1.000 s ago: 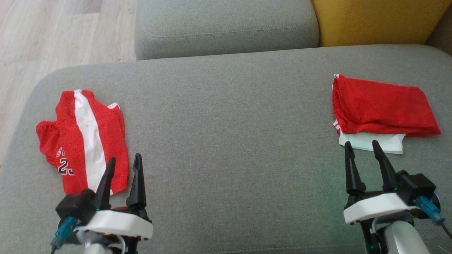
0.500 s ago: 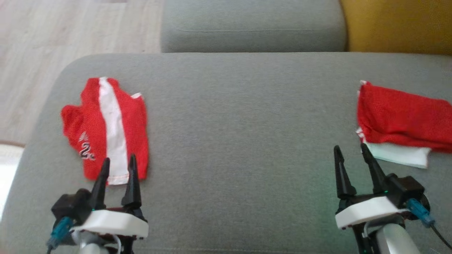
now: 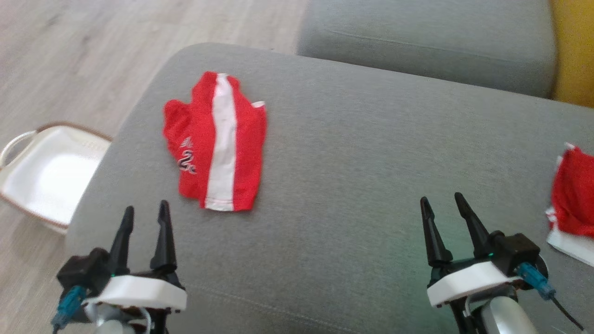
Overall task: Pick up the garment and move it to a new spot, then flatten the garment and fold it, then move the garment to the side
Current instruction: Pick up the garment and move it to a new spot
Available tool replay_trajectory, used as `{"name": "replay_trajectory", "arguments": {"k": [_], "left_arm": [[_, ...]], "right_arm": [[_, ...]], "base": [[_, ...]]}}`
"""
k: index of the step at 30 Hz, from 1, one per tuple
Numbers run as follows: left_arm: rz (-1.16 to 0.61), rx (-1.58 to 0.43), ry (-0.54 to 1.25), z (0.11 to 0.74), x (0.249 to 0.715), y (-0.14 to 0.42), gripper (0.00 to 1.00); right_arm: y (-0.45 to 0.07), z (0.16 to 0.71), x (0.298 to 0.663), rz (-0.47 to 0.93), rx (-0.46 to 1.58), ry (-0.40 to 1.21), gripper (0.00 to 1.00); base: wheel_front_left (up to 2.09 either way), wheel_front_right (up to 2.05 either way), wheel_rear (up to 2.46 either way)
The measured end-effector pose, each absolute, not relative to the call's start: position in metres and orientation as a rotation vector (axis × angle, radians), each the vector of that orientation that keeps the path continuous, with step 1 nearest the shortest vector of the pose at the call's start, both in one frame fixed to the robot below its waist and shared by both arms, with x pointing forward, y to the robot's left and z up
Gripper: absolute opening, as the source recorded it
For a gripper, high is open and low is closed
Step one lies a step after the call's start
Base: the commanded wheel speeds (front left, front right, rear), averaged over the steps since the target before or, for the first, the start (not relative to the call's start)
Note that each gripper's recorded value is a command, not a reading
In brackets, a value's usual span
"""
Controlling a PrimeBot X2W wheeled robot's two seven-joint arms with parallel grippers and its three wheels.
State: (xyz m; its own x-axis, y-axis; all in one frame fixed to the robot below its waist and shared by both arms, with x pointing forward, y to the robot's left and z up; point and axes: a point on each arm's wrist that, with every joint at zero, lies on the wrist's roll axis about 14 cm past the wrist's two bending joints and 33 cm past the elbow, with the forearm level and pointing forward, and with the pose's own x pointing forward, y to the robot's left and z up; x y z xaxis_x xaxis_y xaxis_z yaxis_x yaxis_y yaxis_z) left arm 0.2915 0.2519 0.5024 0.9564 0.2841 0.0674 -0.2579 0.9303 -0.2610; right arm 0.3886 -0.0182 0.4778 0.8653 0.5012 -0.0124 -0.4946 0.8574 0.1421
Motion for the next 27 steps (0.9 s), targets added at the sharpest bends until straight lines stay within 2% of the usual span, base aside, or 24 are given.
{"name": "replay_trajectory", "arguments": {"k": [10, 19, 23, 27], "left_arm": [[0.422, -0.244, -0.121, 0.502, 0.257, 0.289, 1.0], [0.447, -0.233, -0.101, 0.498, 0.258, 0.298, 1.0], [0.448, -0.214, -0.104, 0.502, 0.272, 0.306, 1.0], [0.389, -0.14, -0.093, 0.508, 0.317, 0.31, 1.0]], "right_arm": [[0.029, 0.471, 0.382, 0.662, 0.136, 0.082, 1.0], [0.029, 0.458, 0.385, 0.665, 0.122, 0.112, 1.0], [0.021, 0.455, 0.401, 0.632, 0.109, 0.106, 1.0], [0.004, 0.468, 0.443, 0.555, 0.079, 0.047, 1.0]], "base": [[0.0, 0.0, 0.0], [0.0, 0.0, 0.0], [0.0, 0.0, 0.0], [0.0, 0.0, 0.0]]}}
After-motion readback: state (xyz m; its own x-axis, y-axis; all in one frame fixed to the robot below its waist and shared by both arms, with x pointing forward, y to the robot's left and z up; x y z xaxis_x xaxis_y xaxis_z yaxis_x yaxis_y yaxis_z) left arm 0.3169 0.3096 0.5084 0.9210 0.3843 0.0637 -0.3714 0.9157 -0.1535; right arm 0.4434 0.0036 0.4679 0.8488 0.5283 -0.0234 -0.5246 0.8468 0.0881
